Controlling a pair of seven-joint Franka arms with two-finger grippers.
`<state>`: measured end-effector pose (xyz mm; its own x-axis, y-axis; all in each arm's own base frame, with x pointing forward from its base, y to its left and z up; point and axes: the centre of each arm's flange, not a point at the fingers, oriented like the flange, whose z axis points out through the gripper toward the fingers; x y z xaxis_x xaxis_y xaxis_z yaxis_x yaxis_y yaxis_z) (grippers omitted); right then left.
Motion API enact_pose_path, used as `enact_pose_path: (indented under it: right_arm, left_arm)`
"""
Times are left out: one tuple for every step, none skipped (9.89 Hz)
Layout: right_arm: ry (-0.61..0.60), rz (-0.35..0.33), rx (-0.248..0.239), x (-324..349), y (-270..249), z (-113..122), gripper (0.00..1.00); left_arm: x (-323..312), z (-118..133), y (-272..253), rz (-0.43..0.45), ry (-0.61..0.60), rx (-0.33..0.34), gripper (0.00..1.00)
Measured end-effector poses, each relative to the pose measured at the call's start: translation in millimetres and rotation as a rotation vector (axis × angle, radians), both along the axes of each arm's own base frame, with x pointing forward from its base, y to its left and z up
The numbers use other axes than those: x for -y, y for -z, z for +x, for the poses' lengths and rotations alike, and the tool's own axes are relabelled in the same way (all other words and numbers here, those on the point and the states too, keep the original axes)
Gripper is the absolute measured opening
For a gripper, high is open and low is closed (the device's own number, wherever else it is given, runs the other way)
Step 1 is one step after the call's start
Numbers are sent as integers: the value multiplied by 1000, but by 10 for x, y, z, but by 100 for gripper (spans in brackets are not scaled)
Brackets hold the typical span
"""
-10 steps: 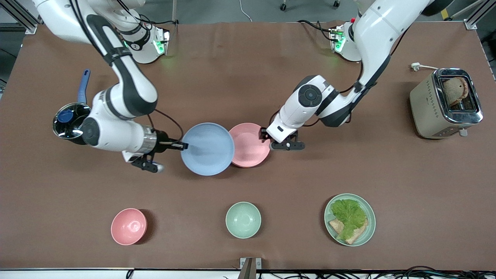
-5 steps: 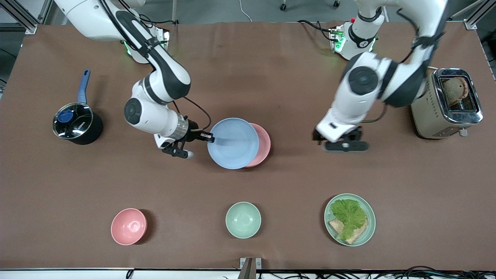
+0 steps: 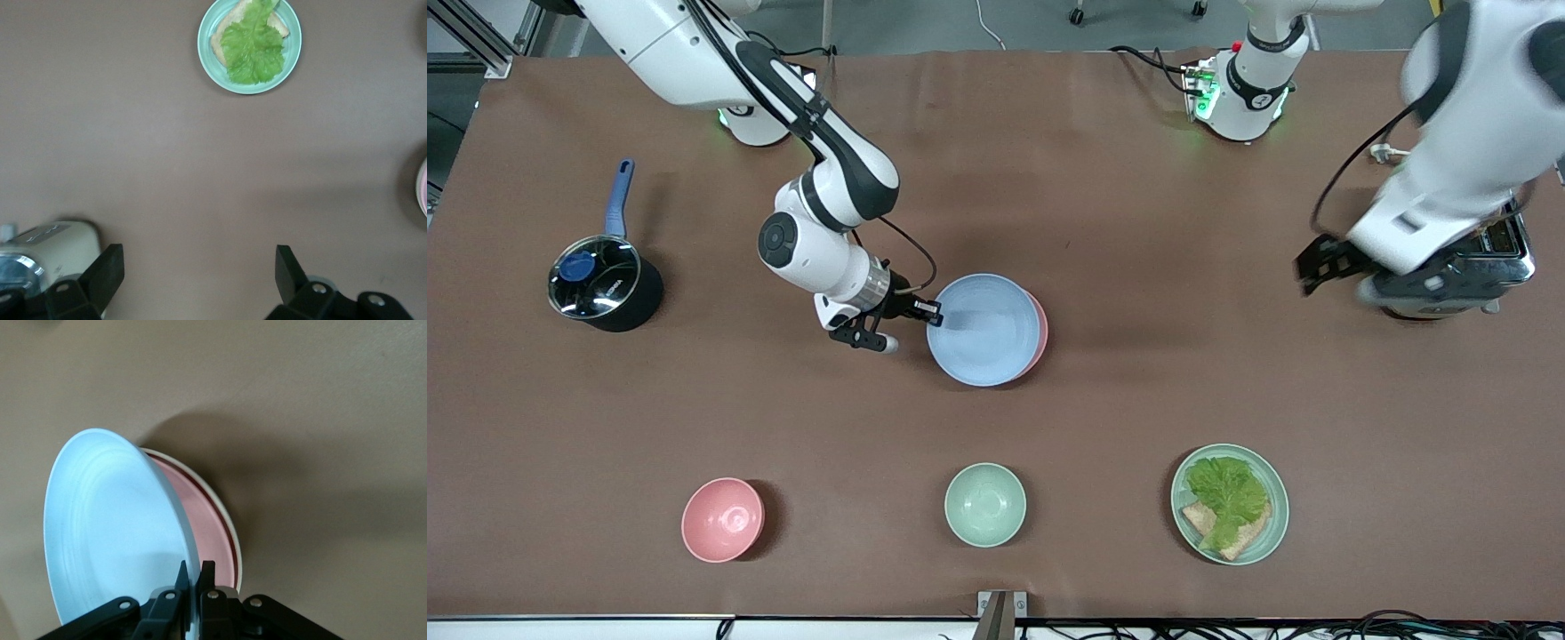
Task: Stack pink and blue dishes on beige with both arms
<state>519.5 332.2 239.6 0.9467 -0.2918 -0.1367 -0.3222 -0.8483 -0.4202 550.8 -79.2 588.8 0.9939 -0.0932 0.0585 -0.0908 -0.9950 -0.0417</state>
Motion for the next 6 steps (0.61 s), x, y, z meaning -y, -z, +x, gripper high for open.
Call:
enact_pose_path:
  right_arm:
    - [6,-3,7,16,73,-14,7]
    - [10,-7,9,32,143,-43,9]
    - [8,-11,6,38,185,-61,10]
    - [5,-12,5,36,196,-66,9]
    - [4,-11,6,28,194,-70,9]
    - [2,-11,6,20,193,-76,10]
  left_arm:
    - [-131,-67,-314,-14,-8,-18,100]
    - [-244,-125,-549,-28,-19,-19,100]
    - [-329,-159,-709,-33,-28,-1,100]
    - [-374,-164,-837,-37,-36,22,100]
    - [-403,-179,-967,-38,-41,27,100]
    - [-431,-198,-1061,-38,-46,21,100]
